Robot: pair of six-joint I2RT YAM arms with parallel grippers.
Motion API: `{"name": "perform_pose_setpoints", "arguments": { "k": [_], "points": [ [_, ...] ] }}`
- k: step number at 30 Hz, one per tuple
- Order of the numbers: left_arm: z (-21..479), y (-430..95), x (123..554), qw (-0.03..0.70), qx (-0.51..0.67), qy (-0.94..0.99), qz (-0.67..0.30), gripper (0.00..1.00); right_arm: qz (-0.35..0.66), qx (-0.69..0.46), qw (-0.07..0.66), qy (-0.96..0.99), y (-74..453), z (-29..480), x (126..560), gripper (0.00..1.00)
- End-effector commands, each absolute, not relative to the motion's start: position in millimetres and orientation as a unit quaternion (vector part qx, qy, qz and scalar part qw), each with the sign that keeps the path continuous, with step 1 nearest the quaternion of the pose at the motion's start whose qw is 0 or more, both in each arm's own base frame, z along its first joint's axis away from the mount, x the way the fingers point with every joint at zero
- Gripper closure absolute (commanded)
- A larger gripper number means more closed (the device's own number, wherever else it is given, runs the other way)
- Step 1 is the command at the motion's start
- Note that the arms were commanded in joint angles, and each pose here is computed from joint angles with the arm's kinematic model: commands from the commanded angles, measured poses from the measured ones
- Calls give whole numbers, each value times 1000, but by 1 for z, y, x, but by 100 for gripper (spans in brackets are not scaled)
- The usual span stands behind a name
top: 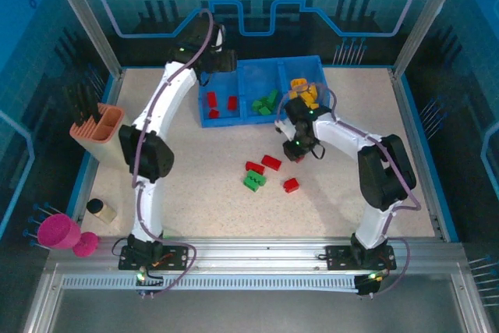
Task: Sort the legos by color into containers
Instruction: Pick up the lego from the center of the table, then place the lego in the container.
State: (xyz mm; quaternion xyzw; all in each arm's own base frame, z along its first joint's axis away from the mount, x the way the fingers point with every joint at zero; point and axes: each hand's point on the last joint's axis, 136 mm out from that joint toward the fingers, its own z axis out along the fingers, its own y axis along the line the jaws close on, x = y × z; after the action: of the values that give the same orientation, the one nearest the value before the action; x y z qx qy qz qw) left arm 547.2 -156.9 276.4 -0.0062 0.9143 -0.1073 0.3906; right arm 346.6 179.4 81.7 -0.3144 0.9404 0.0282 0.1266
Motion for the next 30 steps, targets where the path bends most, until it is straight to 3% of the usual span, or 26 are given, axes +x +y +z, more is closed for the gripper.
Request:
{"name": "perform_pose_setpoints", "arguments": {
  "k": [1,5,11,13,15,18,27,30],
  "points": [
    [320,-150,513,422,16,899,-116,46,68,-339,218,912,223,150,374,77],
    [323,-136,477,433,59,894,-97,47,74,-381,283,877,265,187,418,76],
    [332,-92,433,488,35,872,-19,54,63,-430,312,845,314,200,468,75],
    [337,-74,421,511,8,859,3,45,61,-437,319,839,327,197,480,75],
    [339,-57,410,515,-25,857,16,23,68,-439,326,834,341,192,491,75],
    [334,-42,402,498,-44,866,26,1,85,-446,347,821,365,190,502,75],
    [343,-32,389,530,-33,847,35,1,136,-476,410,766,428,188,508,70],
    [345,-26,385,509,-65,859,7,1,132,-484,422,756,439,182,511,68]
  ]
}}
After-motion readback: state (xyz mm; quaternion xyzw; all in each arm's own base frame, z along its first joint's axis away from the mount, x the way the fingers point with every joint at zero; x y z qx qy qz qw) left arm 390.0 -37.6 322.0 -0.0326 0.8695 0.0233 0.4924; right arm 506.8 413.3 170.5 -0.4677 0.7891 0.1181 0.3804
